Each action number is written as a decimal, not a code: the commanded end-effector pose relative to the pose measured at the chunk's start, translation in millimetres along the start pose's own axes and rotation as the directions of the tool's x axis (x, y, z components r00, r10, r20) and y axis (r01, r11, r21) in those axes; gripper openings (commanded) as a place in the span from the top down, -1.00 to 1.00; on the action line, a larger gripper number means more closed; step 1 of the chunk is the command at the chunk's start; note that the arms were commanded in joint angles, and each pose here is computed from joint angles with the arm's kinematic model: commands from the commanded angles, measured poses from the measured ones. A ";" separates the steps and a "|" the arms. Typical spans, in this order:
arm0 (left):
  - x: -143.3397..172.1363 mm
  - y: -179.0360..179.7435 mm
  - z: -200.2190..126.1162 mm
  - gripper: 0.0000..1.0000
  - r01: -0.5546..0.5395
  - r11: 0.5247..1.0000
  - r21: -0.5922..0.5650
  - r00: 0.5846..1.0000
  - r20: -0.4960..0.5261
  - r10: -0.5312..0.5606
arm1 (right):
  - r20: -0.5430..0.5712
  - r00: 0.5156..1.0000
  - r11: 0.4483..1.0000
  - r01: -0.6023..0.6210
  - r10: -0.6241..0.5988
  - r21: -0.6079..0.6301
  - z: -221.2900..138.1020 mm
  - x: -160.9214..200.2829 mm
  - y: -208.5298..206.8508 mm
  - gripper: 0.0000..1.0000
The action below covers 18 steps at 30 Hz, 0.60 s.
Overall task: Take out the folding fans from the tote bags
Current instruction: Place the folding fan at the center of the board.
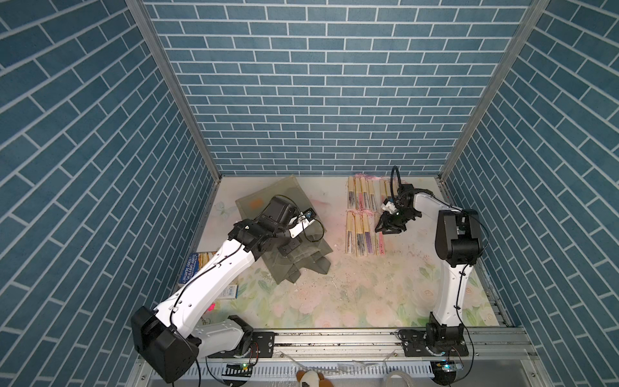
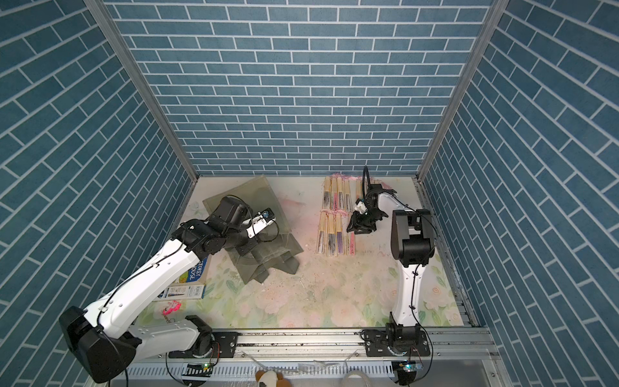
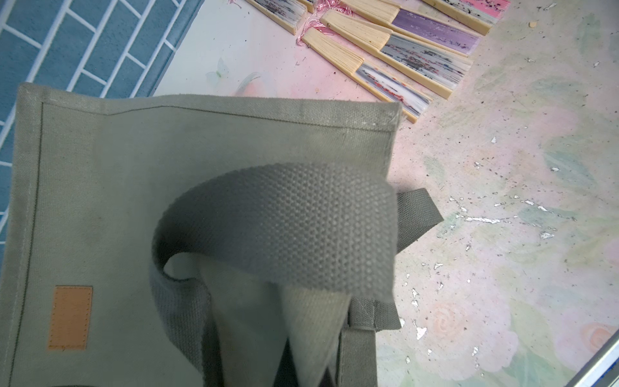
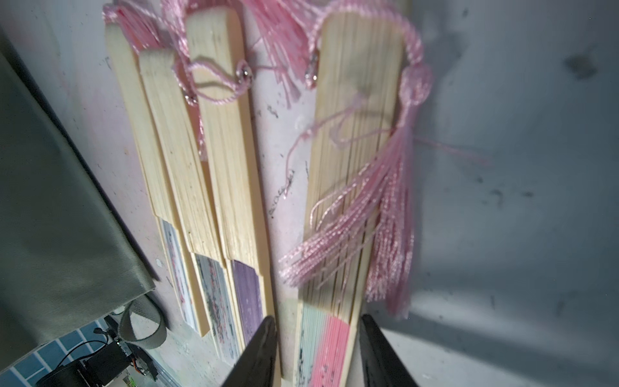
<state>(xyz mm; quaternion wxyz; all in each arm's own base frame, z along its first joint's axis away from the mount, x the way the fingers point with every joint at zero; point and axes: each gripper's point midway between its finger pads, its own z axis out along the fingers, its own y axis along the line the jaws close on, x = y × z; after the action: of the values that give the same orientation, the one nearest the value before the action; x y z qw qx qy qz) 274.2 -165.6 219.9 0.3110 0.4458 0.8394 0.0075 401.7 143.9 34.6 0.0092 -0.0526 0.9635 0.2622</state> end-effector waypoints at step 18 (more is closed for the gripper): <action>-16.2 28.3 -20.4 1.00 0.204 0.974 -0.102 0.979 0.018 -0.204 | 0.406 0.914 0.973 -0.096 0.003 0.209 -92.4 -9.1 10.7 0.05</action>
<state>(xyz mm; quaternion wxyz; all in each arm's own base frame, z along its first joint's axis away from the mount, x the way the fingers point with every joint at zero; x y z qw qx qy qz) 281.1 -160.5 231.7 0.3177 0.3950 0.8619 0.0133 394.9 124.3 64.0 0.0884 -0.0182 0.9774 0.1913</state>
